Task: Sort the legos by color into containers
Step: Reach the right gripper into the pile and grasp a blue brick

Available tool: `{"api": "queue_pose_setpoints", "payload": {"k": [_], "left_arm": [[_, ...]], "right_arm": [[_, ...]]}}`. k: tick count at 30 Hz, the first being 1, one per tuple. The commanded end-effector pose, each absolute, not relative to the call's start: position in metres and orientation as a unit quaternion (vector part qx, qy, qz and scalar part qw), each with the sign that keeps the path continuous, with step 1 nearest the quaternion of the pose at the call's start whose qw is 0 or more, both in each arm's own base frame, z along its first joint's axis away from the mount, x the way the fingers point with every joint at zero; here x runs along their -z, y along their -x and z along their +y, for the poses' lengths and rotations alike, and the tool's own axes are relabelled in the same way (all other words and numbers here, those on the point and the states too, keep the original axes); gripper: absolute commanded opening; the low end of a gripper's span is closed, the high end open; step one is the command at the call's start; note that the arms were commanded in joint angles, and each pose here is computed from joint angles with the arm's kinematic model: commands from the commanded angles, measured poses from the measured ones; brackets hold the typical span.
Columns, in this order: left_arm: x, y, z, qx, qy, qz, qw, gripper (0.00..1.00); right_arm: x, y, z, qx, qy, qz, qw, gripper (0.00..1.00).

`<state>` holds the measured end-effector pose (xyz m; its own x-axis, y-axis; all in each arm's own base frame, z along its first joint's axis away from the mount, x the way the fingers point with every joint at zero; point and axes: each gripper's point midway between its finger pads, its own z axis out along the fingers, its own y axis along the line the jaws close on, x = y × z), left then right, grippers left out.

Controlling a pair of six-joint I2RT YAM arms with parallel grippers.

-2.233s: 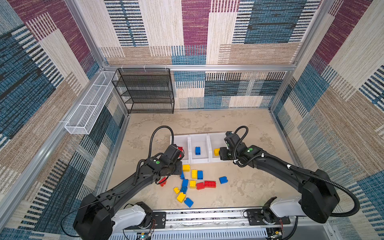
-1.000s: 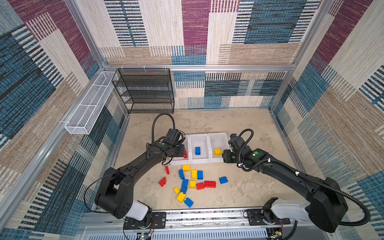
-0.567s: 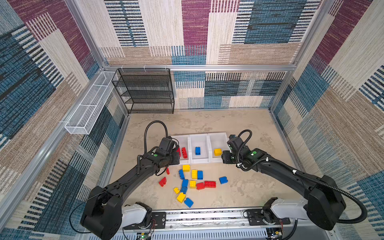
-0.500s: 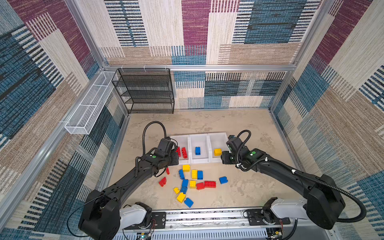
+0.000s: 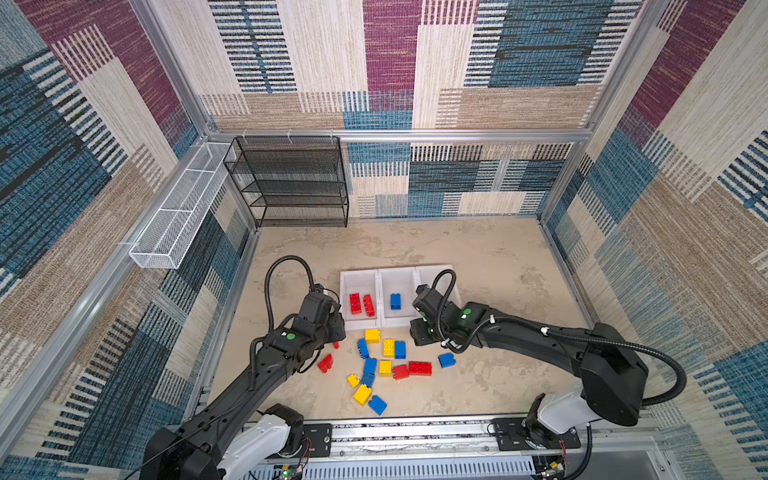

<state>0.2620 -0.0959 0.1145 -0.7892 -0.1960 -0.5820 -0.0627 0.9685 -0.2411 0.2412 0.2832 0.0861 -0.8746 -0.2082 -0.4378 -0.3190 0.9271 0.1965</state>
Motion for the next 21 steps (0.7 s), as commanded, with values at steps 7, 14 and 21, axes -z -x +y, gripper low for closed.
{"api": "queue_pose_setpoints", "payload": {"k": [7, 14, 21], "left_arm": [[-0.110, -0.260, -0.091, 0.097, 0.082, 0.941, 0.313, 0.55], [-0.110, -0.259, -0.091, 0.099, 0.082, 0.942, 0.311, 0.55], [-0.109, -0.259, -0.092, 0.102, 0.081, 0.942, 0.310, 0.55]], "right_arm": [[-0.082, -0.230, 0.329, -0.153, 0.177, 0.953, 0.193, 0.57], [-0.059, -0.216, 0.334, -0.143, 0.191, 0.958, 0.160, 0.57], [-0.048, -0.214, 0.324, -0.117, 0.186, 0.964, 0.153, 0.52]]}}
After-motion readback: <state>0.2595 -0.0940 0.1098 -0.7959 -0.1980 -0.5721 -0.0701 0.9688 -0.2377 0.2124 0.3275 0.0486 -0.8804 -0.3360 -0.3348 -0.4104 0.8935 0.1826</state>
